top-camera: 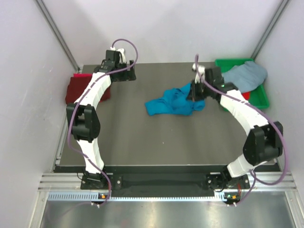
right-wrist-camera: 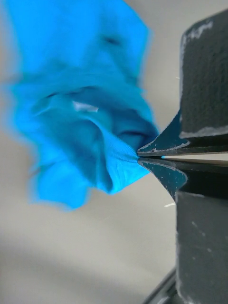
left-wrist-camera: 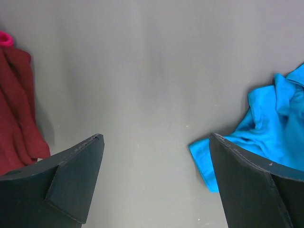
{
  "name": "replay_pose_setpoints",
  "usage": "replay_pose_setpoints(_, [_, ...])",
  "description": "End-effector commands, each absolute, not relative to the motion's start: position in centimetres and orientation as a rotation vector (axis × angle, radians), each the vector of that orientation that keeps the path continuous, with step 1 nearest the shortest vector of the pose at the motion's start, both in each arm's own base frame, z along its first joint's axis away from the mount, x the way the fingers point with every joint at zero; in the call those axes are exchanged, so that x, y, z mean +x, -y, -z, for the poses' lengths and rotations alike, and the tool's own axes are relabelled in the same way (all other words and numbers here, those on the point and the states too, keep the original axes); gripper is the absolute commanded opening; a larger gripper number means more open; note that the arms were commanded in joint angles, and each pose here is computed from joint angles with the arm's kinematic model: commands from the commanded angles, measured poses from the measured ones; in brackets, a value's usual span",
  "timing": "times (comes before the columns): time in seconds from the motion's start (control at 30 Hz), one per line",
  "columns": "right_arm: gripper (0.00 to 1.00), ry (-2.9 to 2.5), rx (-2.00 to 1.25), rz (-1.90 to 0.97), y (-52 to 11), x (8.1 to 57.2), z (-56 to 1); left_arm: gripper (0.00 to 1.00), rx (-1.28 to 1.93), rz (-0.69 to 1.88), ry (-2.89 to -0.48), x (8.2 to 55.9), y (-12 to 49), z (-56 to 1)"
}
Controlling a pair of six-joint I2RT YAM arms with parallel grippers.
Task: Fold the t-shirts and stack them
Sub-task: Flatten the tshirt out
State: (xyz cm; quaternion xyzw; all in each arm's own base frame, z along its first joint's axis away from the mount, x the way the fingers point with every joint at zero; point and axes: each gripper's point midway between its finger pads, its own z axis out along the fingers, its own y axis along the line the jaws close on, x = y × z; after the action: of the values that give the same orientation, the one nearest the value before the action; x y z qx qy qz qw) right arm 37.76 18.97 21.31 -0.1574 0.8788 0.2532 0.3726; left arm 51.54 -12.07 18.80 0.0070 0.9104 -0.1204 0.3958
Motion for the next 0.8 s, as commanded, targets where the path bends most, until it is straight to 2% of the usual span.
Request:
replay_pose_setpoints(0.0, [0.0, -2.508, -0.379, -0.657, -18.2, 33.7, -14.1, 0.96, 0.016, 0.348, -2.232, 52.7, 12.5, -21.3])
replay_pose_setpoints(0.17, [0.0, -2.567, -0.217, -0.509, -13.8, 35.2, -12.0, 0.96, 0.021, 0.346, -2.231, 52.2, 12.4, -21.7])
replay_pose_setpoints(0.2, [0.0, -2.575, -0.116, -0.424, -11.3, 36.4, -11.6, 0.96, 0.021, 0.34, -2.232, 52.1, 12.3, -21.7])
replay_pose_setpoints(0.4, [0.0, -2.489, 0.204, -0.178, -0.5, 41.6, -13.6, 0.96, 0.023, 0.324, -2.241, 51.6, 12.0, -21.3])
replay_pose_setpoints(0.53, [0.0, -2.484, 0.255, -0.13, 2.5, 42.2, -13.8, 0.96, 0.026, 0.325, -2.244, 51.6, 12.1, -21.2])
replay_pose_setpoints(0.57, [0.04, -2.502, 0.236, -0.141, 2.3, 41.9, -13.2, 0.96, 0.025, 0.328, -2.243, 51.7, 12.1, -21.1])
replay_pose_setpoints(0.6, [0.18, -2.502, 0.23, -0.143, 2.1, 41.8, -13.0, 0.96, 0.023, 0.329, -2.242, 51.7, 12.1, -21.2])
replay_pose_setpoints(0.63, [0.33, -2.491, 0.215, -0.153, 1.7, 42.0, -13.0, 0.96, 0.022, 0.334, -2.239, 51.9, 12.2, -21.2])
replay_pose_setpoints(0.67, [0.56, -2.473, 0.171, -0.173, 0.7, 42.4, -13.6, 0.96, 0.021, 0.337, -2.238, 52.0, 12.3, -21.3])
replay_pose_setpoints(0.73, [0.72, -2.415, 0.096, -0.187, -0.8, 43.8, -15.2, 0.96, 0.023, 0.34, -2.236, 52.0, 12.3, -21.3])
replay_pose_setpoints(0.77, [0.75, -2.37, 0.006, -0.204, -2.5, 45.2, -16.7, 0.96, 0.024, 0.339, -2.236, 52.0, 12.3, -21.3])
